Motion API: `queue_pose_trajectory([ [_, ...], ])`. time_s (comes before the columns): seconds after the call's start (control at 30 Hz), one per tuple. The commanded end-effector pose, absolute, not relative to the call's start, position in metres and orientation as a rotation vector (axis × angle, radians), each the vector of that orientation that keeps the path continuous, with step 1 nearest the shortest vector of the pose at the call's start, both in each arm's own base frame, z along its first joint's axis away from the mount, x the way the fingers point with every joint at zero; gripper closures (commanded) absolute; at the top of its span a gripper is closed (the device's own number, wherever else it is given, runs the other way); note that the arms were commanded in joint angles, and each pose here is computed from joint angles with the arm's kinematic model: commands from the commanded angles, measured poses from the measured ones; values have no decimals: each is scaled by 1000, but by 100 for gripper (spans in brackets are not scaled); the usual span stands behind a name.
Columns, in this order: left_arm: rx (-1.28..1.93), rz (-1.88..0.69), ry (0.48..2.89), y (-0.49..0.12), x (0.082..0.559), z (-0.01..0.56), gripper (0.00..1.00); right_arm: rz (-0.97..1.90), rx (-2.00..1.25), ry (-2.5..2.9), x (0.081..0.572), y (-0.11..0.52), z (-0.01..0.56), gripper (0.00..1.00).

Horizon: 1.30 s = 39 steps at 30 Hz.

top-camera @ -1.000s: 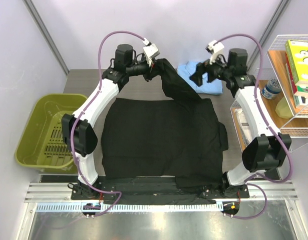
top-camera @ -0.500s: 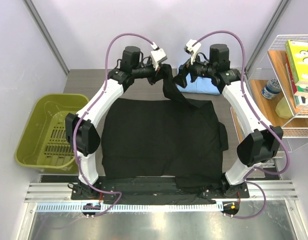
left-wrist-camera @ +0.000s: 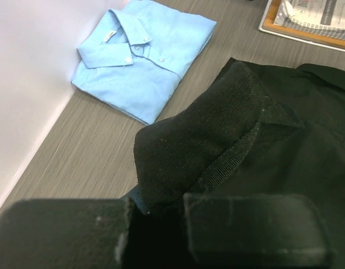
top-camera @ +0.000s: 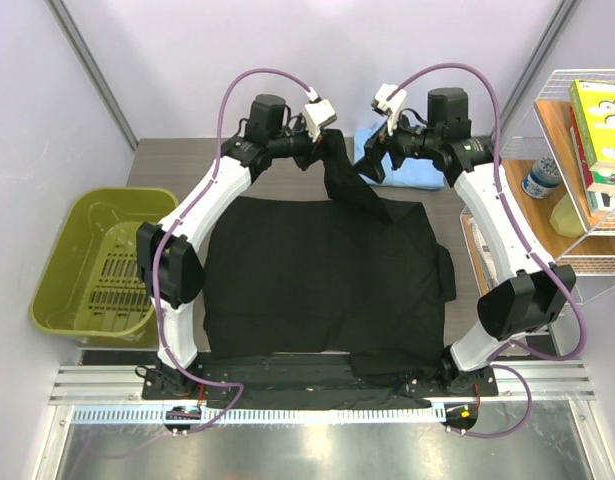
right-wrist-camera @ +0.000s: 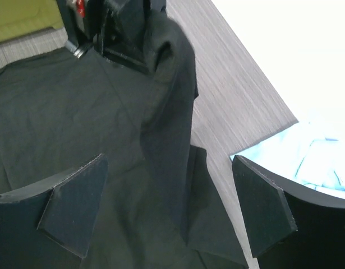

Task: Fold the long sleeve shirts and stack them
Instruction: Fold the shirt

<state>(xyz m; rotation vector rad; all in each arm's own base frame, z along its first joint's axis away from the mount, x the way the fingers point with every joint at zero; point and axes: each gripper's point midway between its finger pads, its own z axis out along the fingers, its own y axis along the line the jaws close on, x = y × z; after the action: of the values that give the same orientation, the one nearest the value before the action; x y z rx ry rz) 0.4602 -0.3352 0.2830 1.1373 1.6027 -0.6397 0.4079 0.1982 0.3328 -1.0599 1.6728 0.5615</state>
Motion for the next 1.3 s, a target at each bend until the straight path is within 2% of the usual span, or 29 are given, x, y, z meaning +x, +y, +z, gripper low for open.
queue_pose_trajectory([
  [0.0,1160,-683,1502,-346,449,319,100,566,-1070,1590,420,217,353,3],
  [0.17,1166,-706,1493,-349,441,323,100,559,-1028,1577,444,229,353,15],
  [0.27,1152,-715,1506,-348,441,323,100,575,-997,1565,450,232,359,35],
  [0.3,1161,-729,1499,-350,438,323,100,571,-994,1551,452,233,361,47],
  [0.37,1161,-738,1494,-350,437,322,99,568,-974,1555,455,233,360,63],
  [0.4,1158,-737,1484,-349,435,325,96,564,-967,1550,457,233,362,88],
  [0.43,1152,-733,1494,-348,435,321,84,557,-958,1553,459,232,363,99],
  [0.47,1121,-718,1522,-340,441,319,72,563,-944,1554,458,231,366,99],
  [0.5,1089,-691,1561,-331,448,315,50,558,-941,1547,457,228,370,99],
  [0.57,1033,-645,1681,-296,465,300,37,539,-938,1544,457,223,372,99],
  [0.6,1042,-651,1739,-281,474,280,25,537,-938,1546,454,222,371,99],
  [0.63,1063,-683,1733,-271,476,283,22,532,-935,1550,454,220,371,99],
  [0.77,1058,-586,1929,-186,509,228,22,516,-917,1576,453,214,364,99],
  [0.83,1089,-528,2021,-158,512,198,26,516,-908,1583,453,212,364,99],
  [0.97,1128,-374,2151,-125,525,145,32,509,-896,1591,452,211,365,99],
  [1.07,1120,-302,2231,-106,537,113,42,502,-895,1600,452,209,363,99],
  [1.17,1159,-268,2264,-94,544,91,51,496,-894,1607,450,207,363,99],
  [1.27,1224,-245,2258,-88,547,80,55,487,-890,1617,450,206,362,99],
])
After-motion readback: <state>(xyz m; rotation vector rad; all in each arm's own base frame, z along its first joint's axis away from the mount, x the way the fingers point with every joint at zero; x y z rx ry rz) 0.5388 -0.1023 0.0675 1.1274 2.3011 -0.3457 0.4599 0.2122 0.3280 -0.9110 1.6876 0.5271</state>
